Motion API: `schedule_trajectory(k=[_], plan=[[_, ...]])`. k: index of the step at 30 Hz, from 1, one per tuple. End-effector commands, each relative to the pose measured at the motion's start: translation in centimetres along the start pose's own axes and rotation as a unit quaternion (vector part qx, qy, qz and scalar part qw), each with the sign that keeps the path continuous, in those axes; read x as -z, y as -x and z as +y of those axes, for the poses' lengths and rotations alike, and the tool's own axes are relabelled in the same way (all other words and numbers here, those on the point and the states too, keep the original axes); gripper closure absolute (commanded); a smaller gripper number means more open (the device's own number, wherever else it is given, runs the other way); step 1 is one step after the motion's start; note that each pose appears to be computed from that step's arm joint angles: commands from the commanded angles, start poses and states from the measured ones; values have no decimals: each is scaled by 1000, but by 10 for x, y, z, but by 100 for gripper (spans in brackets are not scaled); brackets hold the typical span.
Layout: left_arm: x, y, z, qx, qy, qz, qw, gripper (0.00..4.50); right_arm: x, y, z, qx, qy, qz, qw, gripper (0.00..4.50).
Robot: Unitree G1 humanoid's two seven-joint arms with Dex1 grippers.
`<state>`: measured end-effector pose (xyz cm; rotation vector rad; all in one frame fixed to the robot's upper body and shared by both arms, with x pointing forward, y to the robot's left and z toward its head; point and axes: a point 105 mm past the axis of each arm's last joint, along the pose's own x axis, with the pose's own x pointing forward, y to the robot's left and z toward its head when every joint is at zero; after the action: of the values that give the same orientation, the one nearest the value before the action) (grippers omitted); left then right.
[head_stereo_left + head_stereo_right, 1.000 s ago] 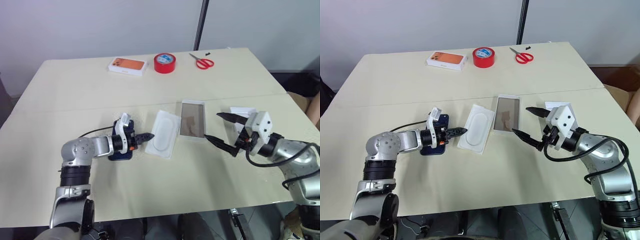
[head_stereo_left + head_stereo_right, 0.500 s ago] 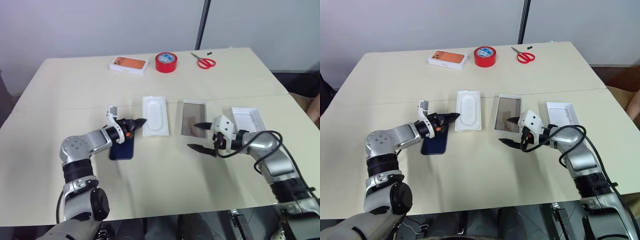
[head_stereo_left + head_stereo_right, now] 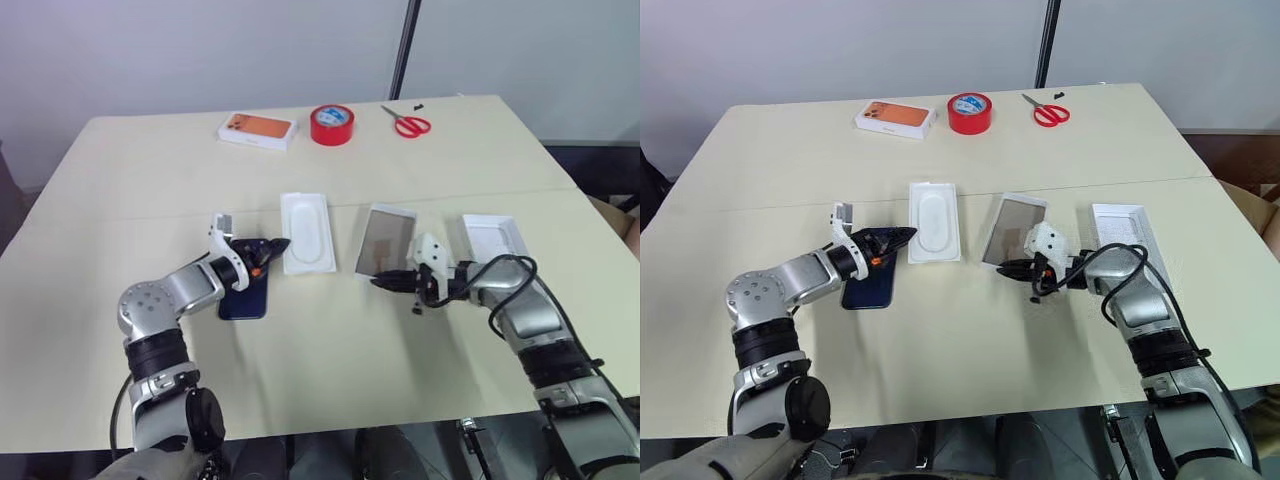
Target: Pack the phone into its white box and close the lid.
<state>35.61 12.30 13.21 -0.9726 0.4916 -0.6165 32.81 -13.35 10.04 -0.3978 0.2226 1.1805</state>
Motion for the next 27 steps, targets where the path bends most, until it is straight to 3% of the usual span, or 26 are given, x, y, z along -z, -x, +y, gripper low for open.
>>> schedule_trajectory(k=[1, 3, 5, 9, 15, 19, 24, 27], plan=[[-17, 1, -25, 46, -13, -31, 998, 450, -10, -6, 7, -2, 10, -27, 1000, 448], [-22, 1, -30, 57, -3, -39, 998, 450, -10, -9, 15, -14, 11, -33, 999, 448], [-26, 1, -42, 82, 8, -34, 996, 450, -20, -21, 42, -57, 36, -54, 996, 448], [-11, 1, -48, 94, -21, 9, 995, 450, -13, -33, 76, -108, 103, -39, 988, 448], [13, 3, -39, 84, -19, 38, 996, 450, -14, -39, 81, -96, 94, -54, 989, 448], [15, 6, -35, 78, -14, 33, 996, 450, -18, -37, 75, -85, 79, -61, 991, 323], [29, 19, -31, 68, -24, 49, 996, 450, -46, -13, 55, -29, 70, -104, 992, 78], [34, 24, -33, 70, -30, 51, 996, 450, -58, 14, 41, 20, 41, -137, 990, 78]])
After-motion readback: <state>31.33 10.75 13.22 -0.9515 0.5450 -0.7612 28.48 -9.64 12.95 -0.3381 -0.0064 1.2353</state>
